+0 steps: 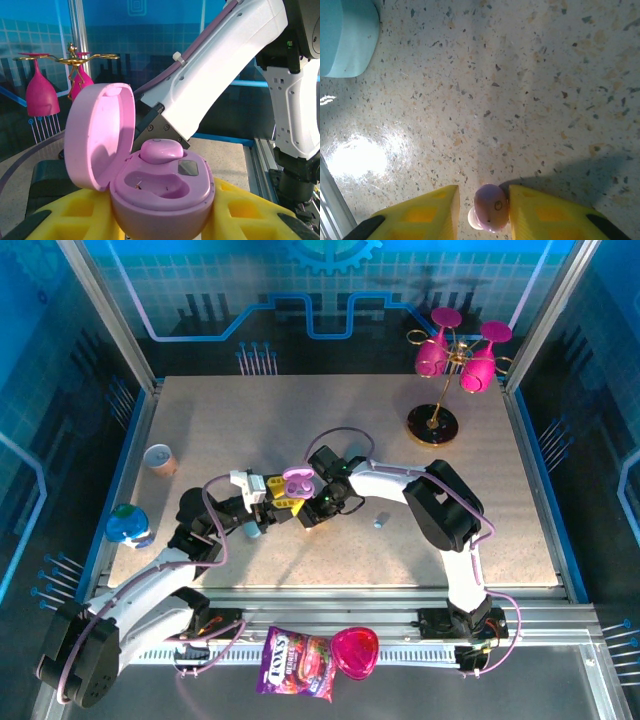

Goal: Insert wireless bluetooth earbuds into charging case

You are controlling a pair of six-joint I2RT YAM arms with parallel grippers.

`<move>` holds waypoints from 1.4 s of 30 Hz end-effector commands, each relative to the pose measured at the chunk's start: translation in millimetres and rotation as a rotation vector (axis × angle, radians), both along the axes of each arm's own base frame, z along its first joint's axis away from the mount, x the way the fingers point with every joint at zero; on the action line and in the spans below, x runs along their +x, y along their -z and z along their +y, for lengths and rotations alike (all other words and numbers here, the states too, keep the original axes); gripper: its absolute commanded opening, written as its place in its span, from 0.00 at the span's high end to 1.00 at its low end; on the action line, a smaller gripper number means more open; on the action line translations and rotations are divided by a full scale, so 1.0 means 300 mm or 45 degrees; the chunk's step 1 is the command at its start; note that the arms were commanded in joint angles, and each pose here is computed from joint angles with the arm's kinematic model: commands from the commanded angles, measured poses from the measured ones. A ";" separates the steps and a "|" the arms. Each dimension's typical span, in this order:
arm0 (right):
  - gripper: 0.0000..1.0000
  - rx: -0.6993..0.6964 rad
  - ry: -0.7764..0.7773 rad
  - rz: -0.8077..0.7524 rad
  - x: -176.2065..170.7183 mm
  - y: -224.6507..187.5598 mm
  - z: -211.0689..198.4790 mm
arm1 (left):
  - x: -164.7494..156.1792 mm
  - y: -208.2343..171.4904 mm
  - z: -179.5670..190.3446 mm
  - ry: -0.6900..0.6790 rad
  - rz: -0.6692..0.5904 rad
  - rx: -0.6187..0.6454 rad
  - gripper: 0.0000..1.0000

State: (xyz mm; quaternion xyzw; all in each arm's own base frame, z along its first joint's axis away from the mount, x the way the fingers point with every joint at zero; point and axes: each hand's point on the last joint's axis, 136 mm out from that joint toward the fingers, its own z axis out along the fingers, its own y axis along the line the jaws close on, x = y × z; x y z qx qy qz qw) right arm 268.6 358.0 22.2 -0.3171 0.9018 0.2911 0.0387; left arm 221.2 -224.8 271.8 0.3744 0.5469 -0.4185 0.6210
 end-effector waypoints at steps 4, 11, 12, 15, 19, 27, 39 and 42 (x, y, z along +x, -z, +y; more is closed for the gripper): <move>0.74 -0.013 -0.037 0.028 -0.043 0.000 -0.005 | -0.006 -0.030 -0.006 0.013 -0.037 -0.015 0.68; 0.79 -0.033 -0.034 0.003 -0.037 -0.010 -0.016 | -0.004 -0.025 -0.004 0.006 -0.034 -0.014 0.68; 0.79 -0.037 -0.032 -0.005 -0.037 -0.013 -0.021 | -0.004 -0.025 -0.004 0.006 -0.035 -0.013 0.68; 0.81 -0.039 -0.010 -0.043 -0.023 -0.034 -0.032 | 0.001 -0.021 -0.002 -0.006 -0.035 -0.012 0.68; 0.81 -0.013 0.050 -0.112 0.009 -0.094 -0.060 | 0.011 -0.014 0.004 -0.036 -0.037 -0.007 0.68; 0.82 -0.020 0.196 -0.237 0.070 -0.215 -0.192 | 0.085 0.034 0.044 -0.231 -0.040 0.025 0.68; 0.82 0.039 0.273 -0.441 0.071 -0.506 -0.293 | 0.174 0.147 0.073 -0.399 -0.001 0.092 0.68; 0.82 0.073 0.264 -0.497 0.061 -0.585 -0.270 | 0.189 0.168 0.070 -0.412 0.007 0.115 0.68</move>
